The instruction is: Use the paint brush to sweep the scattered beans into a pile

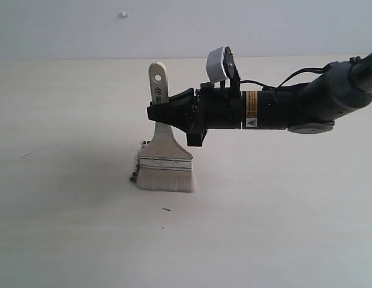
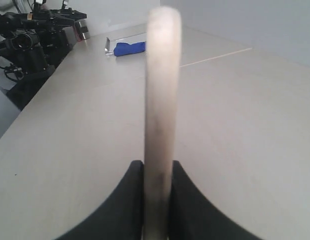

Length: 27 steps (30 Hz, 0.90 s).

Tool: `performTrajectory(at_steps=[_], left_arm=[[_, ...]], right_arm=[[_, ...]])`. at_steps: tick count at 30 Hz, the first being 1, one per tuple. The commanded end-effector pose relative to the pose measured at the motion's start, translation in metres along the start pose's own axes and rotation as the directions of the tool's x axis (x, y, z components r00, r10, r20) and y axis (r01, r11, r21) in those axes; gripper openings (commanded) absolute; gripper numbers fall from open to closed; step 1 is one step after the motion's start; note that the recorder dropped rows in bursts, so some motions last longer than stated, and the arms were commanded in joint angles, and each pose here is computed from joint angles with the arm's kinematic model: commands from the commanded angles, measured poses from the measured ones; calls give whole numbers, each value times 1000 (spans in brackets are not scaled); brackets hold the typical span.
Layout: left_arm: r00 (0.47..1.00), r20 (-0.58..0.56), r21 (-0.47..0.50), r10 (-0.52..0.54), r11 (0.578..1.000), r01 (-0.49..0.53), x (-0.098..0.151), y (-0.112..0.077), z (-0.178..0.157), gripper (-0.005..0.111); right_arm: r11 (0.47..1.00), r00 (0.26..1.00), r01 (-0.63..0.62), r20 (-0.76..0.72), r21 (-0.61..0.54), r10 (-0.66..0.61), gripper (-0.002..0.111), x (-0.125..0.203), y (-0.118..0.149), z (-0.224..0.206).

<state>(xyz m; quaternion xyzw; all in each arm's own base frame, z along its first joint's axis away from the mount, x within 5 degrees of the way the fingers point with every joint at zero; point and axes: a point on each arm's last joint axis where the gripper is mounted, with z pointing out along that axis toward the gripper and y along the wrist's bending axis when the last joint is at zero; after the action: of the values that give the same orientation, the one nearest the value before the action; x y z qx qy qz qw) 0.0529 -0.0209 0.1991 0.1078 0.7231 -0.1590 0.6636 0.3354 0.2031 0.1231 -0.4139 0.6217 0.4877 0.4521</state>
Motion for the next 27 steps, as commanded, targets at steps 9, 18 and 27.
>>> performTrajectory(at_steps=[9,18,27], left_arm=[[1000,9,7,-3,1000,3,-1,0,-1,0],[1000,9,7,-3,1000,3,-1,0,-1,0],[1000,9,7,-3,1000,3,-1,0,-1,0]], right_arm=[[995,995,-97,26,4,97,0,-11,0,-3],[996,992,-90,88,-23,91,0,-65,20,-12],[946,989,-147,34,290,144,0,-101,17,-28]])
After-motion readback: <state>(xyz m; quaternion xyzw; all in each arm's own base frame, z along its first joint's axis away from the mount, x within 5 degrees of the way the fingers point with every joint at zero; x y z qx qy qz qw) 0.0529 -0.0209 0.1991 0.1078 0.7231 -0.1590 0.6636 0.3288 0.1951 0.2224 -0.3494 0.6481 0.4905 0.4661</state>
